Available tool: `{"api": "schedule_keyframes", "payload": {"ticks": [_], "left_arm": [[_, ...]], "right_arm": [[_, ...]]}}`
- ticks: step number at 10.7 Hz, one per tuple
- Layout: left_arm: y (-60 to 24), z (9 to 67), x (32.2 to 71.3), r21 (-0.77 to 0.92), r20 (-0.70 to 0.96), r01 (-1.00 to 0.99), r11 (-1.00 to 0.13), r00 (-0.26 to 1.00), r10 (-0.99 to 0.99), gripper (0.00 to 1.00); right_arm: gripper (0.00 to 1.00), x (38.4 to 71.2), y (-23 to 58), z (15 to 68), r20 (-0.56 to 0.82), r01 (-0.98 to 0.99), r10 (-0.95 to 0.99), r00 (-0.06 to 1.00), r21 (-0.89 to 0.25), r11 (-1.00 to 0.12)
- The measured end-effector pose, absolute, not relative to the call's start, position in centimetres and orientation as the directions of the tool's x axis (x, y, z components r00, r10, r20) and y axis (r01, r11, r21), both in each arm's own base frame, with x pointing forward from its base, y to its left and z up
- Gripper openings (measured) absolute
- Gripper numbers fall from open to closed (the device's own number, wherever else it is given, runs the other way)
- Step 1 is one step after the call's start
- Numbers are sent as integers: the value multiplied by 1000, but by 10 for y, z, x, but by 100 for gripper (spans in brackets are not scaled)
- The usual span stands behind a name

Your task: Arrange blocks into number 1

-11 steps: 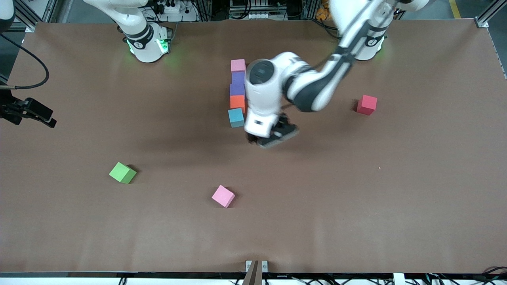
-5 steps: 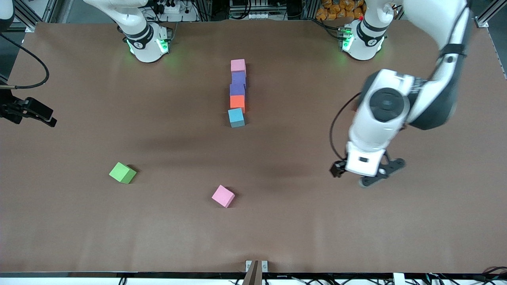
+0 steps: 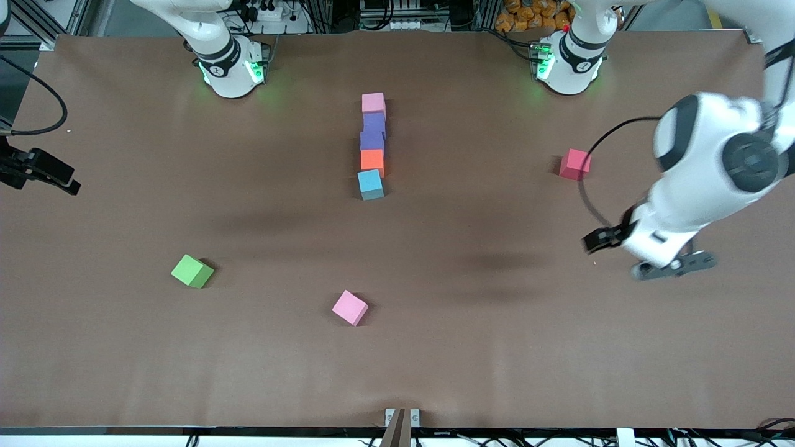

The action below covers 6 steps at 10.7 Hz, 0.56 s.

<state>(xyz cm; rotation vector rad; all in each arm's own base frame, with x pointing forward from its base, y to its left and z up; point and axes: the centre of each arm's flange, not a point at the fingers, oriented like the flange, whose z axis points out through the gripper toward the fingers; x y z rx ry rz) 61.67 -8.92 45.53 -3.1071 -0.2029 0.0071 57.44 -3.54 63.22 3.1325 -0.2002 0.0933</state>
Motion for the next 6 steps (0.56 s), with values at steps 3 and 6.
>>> {"api": "schedule_keyframes", "payload": {"ticks": [3,6], "left_arm": [[-101,459,567,-58,12,81,-995,997,80,100],[-91,502,562,-55,92,33,-998,995,28,100]], "right_arm": [[100,573,-27,641,64,-111,-110,992,11,-994],[100,570,-19,652,63,-97,-95,993,24,-995]]}}
